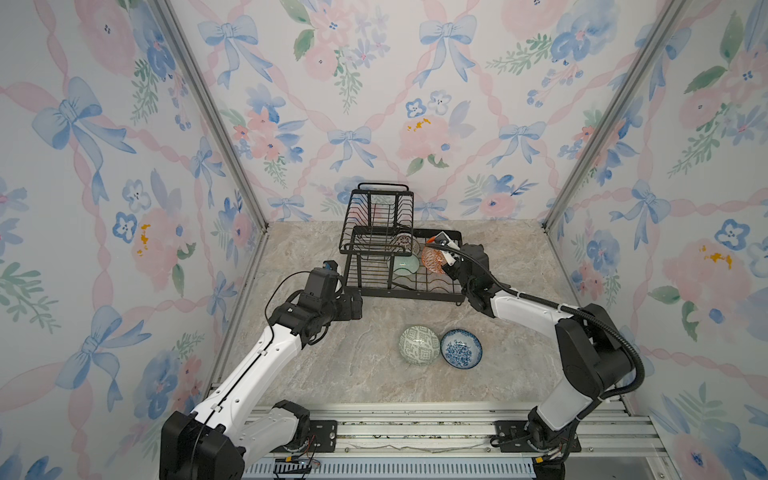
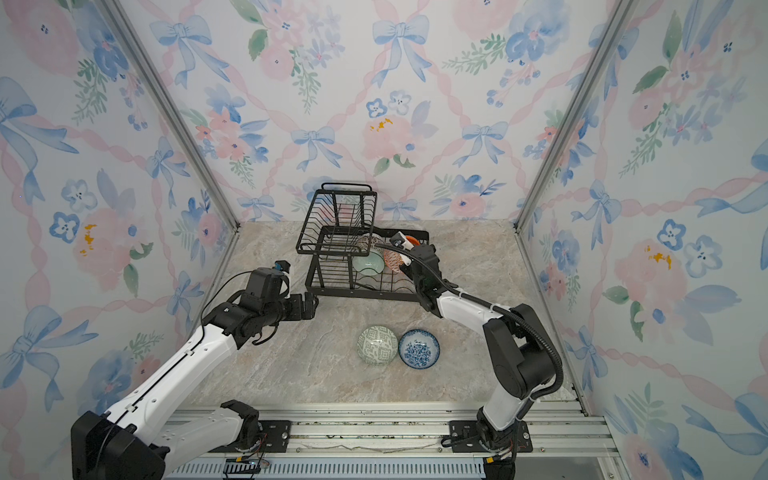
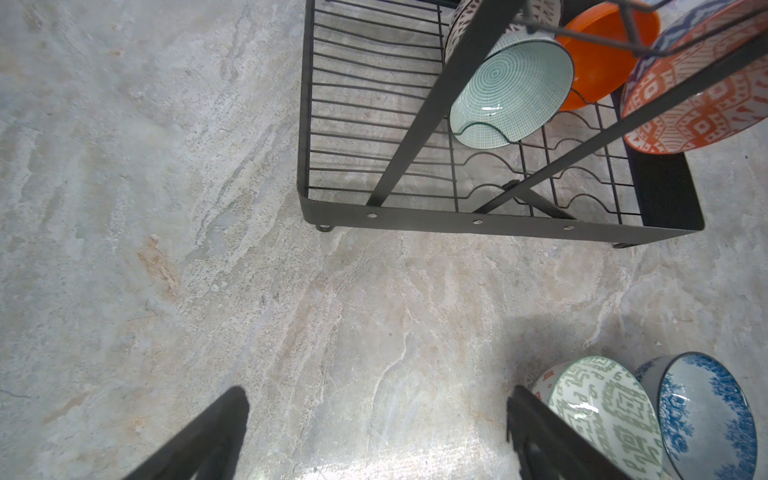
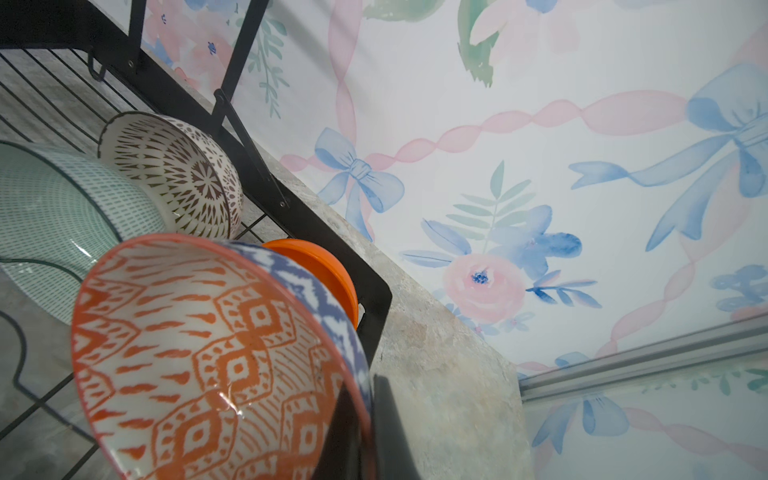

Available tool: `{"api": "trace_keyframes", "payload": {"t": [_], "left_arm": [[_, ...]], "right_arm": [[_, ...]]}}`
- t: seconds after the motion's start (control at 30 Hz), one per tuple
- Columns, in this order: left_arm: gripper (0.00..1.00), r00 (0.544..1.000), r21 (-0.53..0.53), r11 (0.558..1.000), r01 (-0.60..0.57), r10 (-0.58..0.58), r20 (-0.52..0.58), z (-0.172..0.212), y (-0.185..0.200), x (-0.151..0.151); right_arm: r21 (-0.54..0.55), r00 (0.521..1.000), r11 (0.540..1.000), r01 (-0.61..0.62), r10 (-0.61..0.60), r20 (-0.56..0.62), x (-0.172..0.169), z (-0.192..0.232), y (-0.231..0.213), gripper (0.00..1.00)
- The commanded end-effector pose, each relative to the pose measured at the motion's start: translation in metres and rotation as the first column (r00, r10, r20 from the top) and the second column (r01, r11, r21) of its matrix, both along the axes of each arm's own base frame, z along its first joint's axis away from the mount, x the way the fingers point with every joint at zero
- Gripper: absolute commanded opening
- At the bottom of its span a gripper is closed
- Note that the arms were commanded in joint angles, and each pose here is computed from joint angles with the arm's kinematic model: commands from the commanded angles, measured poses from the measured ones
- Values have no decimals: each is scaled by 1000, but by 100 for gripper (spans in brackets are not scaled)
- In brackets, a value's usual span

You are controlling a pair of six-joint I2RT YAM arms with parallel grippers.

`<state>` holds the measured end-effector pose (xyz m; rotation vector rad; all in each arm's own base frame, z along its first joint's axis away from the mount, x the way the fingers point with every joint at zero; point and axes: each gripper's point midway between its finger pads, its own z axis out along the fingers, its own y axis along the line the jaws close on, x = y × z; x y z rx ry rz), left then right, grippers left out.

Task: Load the bowls into the dish rack
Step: 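Lower the orange-patterned bowl into the rack slot beside the orange bowl with the right gripper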

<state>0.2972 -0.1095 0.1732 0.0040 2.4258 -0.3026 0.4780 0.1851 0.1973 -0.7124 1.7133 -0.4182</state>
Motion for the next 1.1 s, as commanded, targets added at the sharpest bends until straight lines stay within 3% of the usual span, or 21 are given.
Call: {"api": "trace_keyframes", "payload": {"t": [0.0,0.4,1.07], "left_arm": [[98,999,-8,1000,26,-26,-24,-4,-2,-1],[98,998,-31,999,28,-30,-52,-10,-3,0],[98,999,-24,1000,-4,3,-42,-10,5,-4]], "right_arm": [[-6,989,1000,-13,14,144,12,23,5,0],[-128,964,991,36,-1,267,18,12,-1,0],[-288,950,956,52,42,309,26,-10,1,0]]}}
